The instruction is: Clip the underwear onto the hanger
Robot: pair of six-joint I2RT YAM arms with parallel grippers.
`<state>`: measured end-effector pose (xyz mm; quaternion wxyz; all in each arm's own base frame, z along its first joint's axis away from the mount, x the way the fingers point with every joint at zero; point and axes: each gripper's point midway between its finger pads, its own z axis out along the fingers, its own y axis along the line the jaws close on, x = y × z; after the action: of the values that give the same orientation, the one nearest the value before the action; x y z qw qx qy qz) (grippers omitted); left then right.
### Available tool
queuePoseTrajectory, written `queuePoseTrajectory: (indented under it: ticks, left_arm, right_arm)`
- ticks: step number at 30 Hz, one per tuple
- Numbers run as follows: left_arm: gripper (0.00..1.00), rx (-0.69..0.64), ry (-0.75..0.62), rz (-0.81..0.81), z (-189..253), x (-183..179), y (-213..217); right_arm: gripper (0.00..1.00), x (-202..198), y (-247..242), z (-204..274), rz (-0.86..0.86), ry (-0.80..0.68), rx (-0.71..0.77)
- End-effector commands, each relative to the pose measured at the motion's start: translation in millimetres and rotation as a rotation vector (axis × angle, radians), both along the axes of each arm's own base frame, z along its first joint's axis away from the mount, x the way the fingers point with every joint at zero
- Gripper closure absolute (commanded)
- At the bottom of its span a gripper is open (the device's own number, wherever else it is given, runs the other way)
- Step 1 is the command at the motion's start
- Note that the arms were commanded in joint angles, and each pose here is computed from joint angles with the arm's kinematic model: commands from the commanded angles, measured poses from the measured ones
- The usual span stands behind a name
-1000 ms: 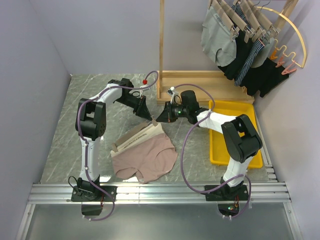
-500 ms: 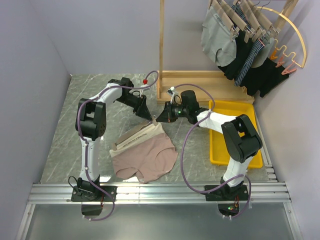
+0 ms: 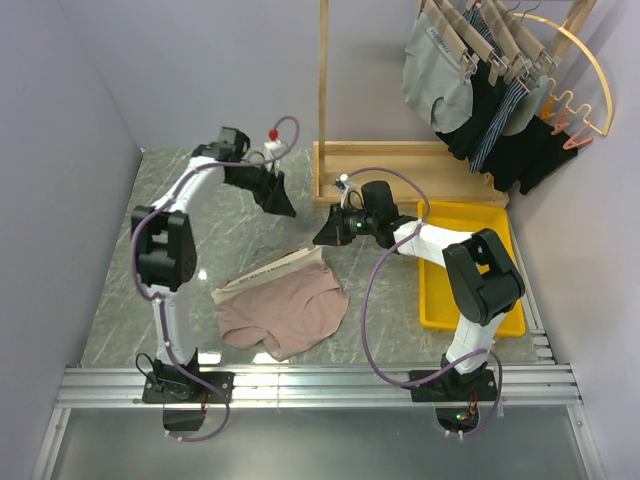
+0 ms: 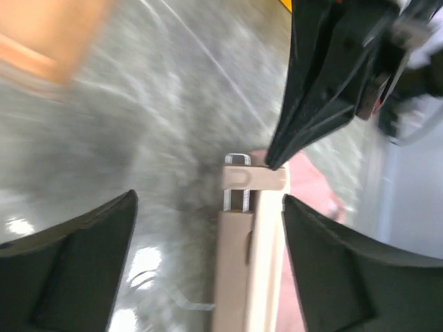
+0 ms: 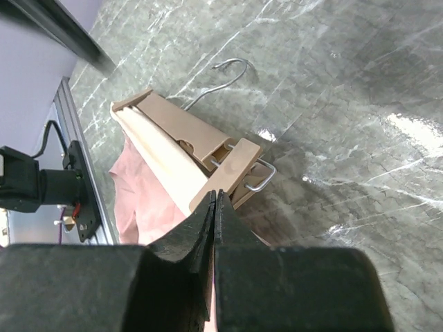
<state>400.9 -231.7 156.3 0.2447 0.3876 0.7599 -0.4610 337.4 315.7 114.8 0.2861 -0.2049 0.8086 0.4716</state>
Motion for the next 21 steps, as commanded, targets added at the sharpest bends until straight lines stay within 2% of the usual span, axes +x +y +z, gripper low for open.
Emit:
queuePoseTrajectory:
  ticks: [1, 5, 9, 10, 12, 13, 14, 15, 17, 18, 20, 21]
  left_arm:
    - [0.01, 0.011, -0.266, 0.117, 76, 21, 23]
    - [0.01, 0.058, -0.381, 0.238, 102, 21, 52]
    - [0.01, 0.137, -0.555, 0.447, 127, 22, 90]
    - [0.01, 0.112, -0.611, 0.537, 141, 19, 101]
    - [0.01, 0.121, -0.614, 0.705, 144, 19, 119]
    - [0.01, 0.154, -0.574, 0.881, 138, 17, 141]
    - [0.01, 0.171, -0.57, 0.891, 134, 13, 145]
    - [0.01, 0.238, -0.593, 0.813, 122, 6, 146]
    - [0.06, 0.273, -0.541, 0.693, 106, -9, 137]
    - [0.08, 0.314, -0.474, 0.637, 85, -23, 136]
    - [0.11, 0.329, -0.426, 0.562, 60, -42, 131]
    - [0.11, 0.336, -0.419, 0.537, 50, -49, 130]
  right_arm:
    - [1.0, 3, 1, 19, 0.017, -0.074, 0.013]
    - [1.0, -3, -3, 1, 0.026, -0.032, -0.032]
    - [1.0, -10, -9, -21, 0.03, -0.001, -0.097]
    - [1.0, -13, -11, -26, 0.036, 0.001, -0.121]
    - [0.98, -13, -15, -36, 0.027, 0.002, -0.16]
    - [0.96, -14, -16, -41, 0.038, -0.003, -0.185]
    - [0.94, -16, -17, -44, 0.043, 0.002, -0.204]
    - [0.89, -18, -19, -52, 0.049, 0.009, -0.237]
    - [0.78, -22, -23, -58, 0.058, 0.032, -0.271]
    - [0.63, -23, -24, -61, 0.062, 0.043, -0.284]
    - [0.51, -26, -27, -62, 0.076, 0.072, -0.308]
    - [0.4, -27, -27, -62, 0.081, 0.077, -0.311]
